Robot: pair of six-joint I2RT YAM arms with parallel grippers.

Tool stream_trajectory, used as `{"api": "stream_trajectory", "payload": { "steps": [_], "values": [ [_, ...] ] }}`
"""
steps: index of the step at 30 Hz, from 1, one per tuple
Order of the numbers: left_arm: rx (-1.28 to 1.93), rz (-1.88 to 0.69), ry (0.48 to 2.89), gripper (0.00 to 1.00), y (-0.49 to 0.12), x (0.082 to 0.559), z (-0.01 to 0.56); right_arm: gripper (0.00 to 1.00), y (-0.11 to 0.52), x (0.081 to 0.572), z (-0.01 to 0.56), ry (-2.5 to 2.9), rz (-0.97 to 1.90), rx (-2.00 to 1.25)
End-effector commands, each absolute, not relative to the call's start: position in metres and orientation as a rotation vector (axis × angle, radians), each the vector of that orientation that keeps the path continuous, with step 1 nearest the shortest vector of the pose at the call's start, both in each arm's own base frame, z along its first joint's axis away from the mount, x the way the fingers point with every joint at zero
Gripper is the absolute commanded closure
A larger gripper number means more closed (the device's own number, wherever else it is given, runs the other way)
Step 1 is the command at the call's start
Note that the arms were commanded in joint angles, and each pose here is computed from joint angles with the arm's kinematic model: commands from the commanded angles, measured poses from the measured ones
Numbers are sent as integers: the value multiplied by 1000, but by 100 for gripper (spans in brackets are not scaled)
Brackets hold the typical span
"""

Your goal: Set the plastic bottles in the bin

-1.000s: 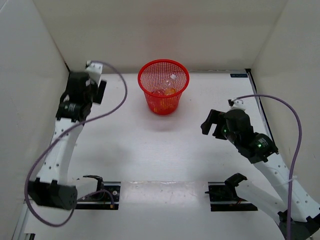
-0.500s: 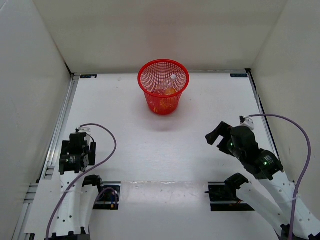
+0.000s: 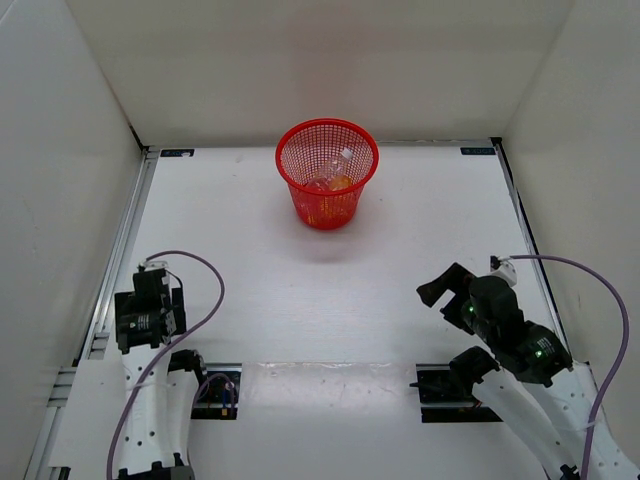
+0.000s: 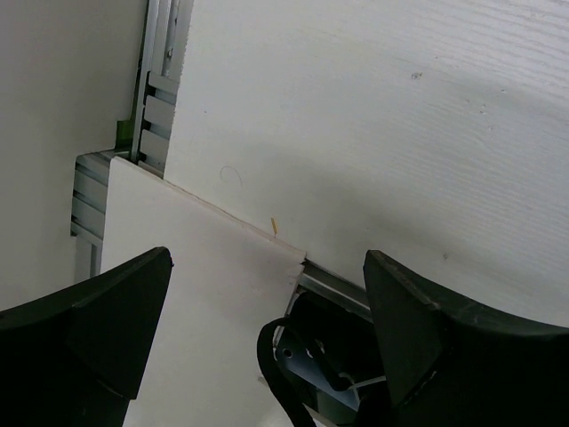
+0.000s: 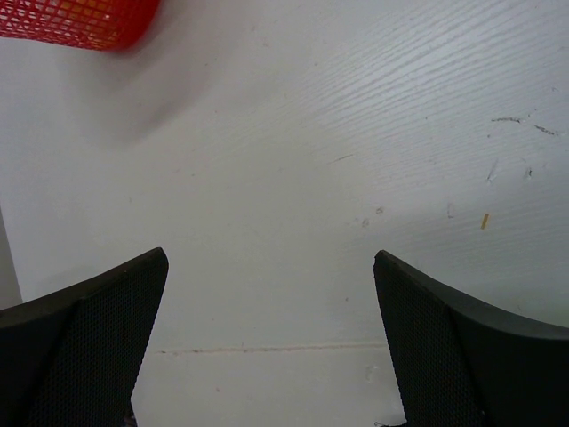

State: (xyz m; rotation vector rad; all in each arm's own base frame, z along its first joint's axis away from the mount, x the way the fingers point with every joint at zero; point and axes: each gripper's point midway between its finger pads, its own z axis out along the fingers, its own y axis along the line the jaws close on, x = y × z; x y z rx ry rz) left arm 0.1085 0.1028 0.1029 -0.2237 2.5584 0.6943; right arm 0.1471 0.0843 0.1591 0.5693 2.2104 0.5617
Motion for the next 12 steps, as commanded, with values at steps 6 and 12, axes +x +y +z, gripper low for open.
{"api": "stream_trajectory", "payload": {
  "steps": [6,12],
  "values": [
    [-318,716,2522,0,109,103,106,0,82,149,156,2246,506,567],
    [-329,709,2514,0,109,103,107,0,80,150,155,2248,488,572]
  ]
}}
